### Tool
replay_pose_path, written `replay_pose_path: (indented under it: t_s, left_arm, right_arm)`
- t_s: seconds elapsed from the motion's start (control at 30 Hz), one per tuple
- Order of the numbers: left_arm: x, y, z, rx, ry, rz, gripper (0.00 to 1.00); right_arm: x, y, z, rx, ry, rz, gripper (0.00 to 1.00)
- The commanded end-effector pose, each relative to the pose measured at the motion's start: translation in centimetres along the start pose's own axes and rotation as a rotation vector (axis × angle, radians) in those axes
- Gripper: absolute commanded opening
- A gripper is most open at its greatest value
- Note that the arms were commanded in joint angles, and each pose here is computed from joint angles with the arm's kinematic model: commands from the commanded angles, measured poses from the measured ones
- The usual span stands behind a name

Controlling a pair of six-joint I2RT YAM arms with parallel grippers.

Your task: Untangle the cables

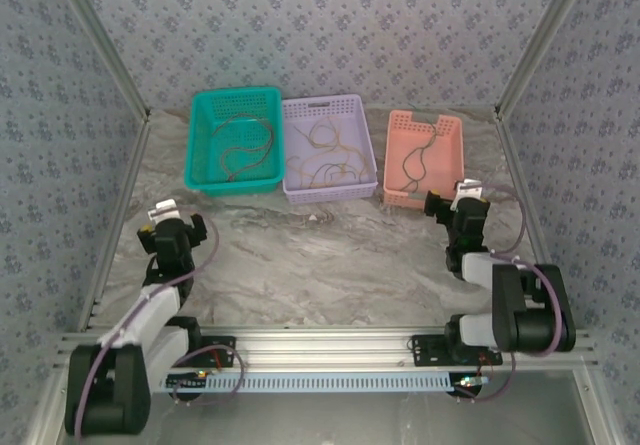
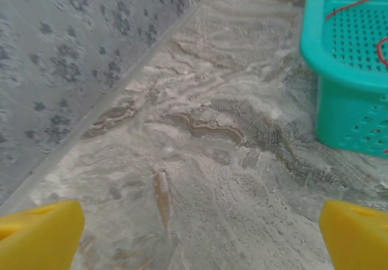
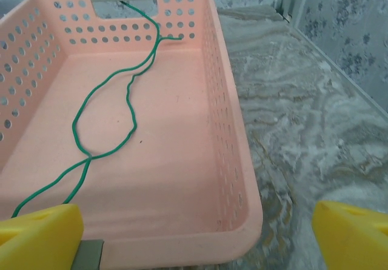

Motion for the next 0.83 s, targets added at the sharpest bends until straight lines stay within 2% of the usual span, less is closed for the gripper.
replay_pose_path:
  t_s: [0.0,0.23,0.3,0.37,0.4,0.47,0.8]
  left_arm:
    - [-1.7,-1.5,4.5,-0.178,0.037,-0.1,0.99]
    - [-3.8,-6.0,3.4,-0.124,0.014,-0.143,0.99]
    - [-4.6,-7.2,3.2,-0.148,-0.001,-0.153,0.99]
    - [-5.1,-7.4,3.0,-0.078,-0.033,-0.184,0.99]
    - [-4.8,-7.4,3.1,-0.113,-0.02,-0.16,0.99]
    - [-4.7,-7.3,3.0,-0.084,-0.015,-0.159,0.99]
    - [-4.7,-7.3,3.0,-0.088,-0.015,-0.158,0.99]
  right_arm:
    - [-0.5,-1.3,-0.7,-0.027,0.009,0.029,0.99]
    - [0.6,-1.9,-1.3,0.029,0.056,0.071,0.99]
    - [0.3,-2.2,-1.3,0.048,0.055,0.039,0.99]
    - [0.6,-2.3,-1.3,0.05,0.067,0.036,0.99]
    - [0.6,-2.3,-1.3,0.049,0.071,0.035,0.99]
    - [0.7,-2.4,-1.3,0.051,0.079,0.033,0.99]
    - [0.6,-2.4,-1.3,0.045,0.079,0.021,0.99]
Point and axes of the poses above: each hand's point on the last joint's axis, 136 mm out from that joint toward the fingers, its own y axis back along the fingers, its own x axis along the line the jaws close on, z = x × y, the point moved 3 cm from there along y, back along the fingers, and after that the axes turned 14 degrees about -y, right-handed, at the moved point
